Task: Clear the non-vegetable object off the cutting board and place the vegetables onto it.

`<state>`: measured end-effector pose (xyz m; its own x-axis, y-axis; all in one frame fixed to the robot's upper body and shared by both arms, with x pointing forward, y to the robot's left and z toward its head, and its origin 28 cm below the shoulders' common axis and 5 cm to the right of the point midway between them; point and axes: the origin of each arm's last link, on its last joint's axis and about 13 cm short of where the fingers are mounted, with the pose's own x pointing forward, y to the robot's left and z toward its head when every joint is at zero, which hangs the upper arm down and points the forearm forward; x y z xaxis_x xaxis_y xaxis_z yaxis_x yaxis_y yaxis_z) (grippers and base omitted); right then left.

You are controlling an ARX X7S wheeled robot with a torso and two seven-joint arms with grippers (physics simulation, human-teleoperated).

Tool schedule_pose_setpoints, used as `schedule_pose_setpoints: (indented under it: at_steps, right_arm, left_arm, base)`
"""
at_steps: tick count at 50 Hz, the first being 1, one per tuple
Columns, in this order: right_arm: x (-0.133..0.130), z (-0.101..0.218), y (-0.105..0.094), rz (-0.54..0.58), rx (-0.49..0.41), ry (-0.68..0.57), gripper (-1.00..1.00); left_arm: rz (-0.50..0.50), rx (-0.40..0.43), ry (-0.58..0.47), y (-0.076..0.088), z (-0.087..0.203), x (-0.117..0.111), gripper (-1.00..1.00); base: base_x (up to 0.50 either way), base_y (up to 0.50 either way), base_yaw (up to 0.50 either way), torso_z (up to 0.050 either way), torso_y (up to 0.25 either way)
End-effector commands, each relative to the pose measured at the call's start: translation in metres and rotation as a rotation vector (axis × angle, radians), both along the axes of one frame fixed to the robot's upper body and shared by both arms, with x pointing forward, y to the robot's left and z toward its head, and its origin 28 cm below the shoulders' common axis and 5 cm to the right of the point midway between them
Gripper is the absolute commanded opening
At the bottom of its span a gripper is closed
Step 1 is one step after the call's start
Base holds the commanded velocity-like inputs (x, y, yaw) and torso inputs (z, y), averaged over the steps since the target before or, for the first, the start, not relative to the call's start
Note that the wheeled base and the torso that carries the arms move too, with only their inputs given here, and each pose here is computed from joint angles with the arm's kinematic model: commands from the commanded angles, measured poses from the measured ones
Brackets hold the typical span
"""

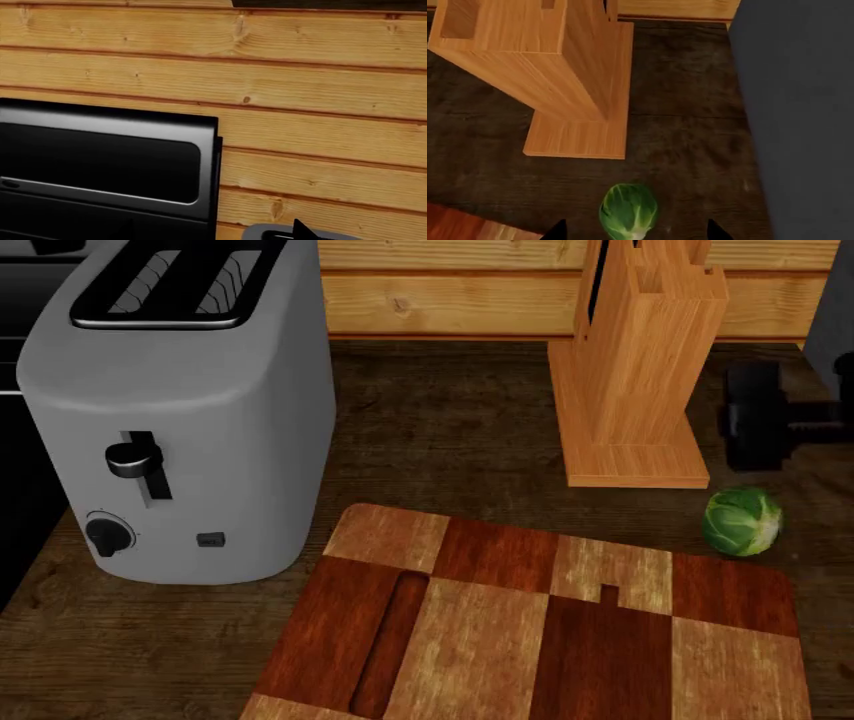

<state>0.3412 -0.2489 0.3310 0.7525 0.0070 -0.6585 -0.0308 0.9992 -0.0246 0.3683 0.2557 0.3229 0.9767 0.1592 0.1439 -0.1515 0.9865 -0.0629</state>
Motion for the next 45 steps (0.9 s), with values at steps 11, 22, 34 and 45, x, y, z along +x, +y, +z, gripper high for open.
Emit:
schedule_pose_setpoints:
  at_steps: [11, 22, 34, 45]
  right_arm:
    - [0.031, -0.022, 0.002, 0.001, 0.019, 0.024, 1.0]
    - [0.035, -0.036, 0.006, 0.012, 0.032, 0.041, 1.0]
    - [0.037, -0.048, 0.007, 0.014, 0.039, 0.063, 1.0]
    - [0.035, -0.059, 0.004, 0.006, 0.037, 0.097, 1.0]
  left_arm:
    - [0.021, -0.009, -0.004, 0.005, 0.002, 0.004, 1.0]
    - [0.032, -0.009, -0.006, 0.007, 0.002, 0.004, 1.0]
    - [0.045, -0.015, -0.011, 0.012, 0.003, 0.004, 1.0]
    - [0.046, -0.015, -0.006, 0.012, 0.001, 0.004, 1.0]
  base:
    - [0.0, 0.0, 0.0, 0.0, 0.0]
    - [0.0, 0.0, 0.0, 0.0, 0.0]
    - [0.0, 0.0, 0.0, 0.0, 0.0]
    - [0.0, 0.0, 0.0, 0.0, 0.0]
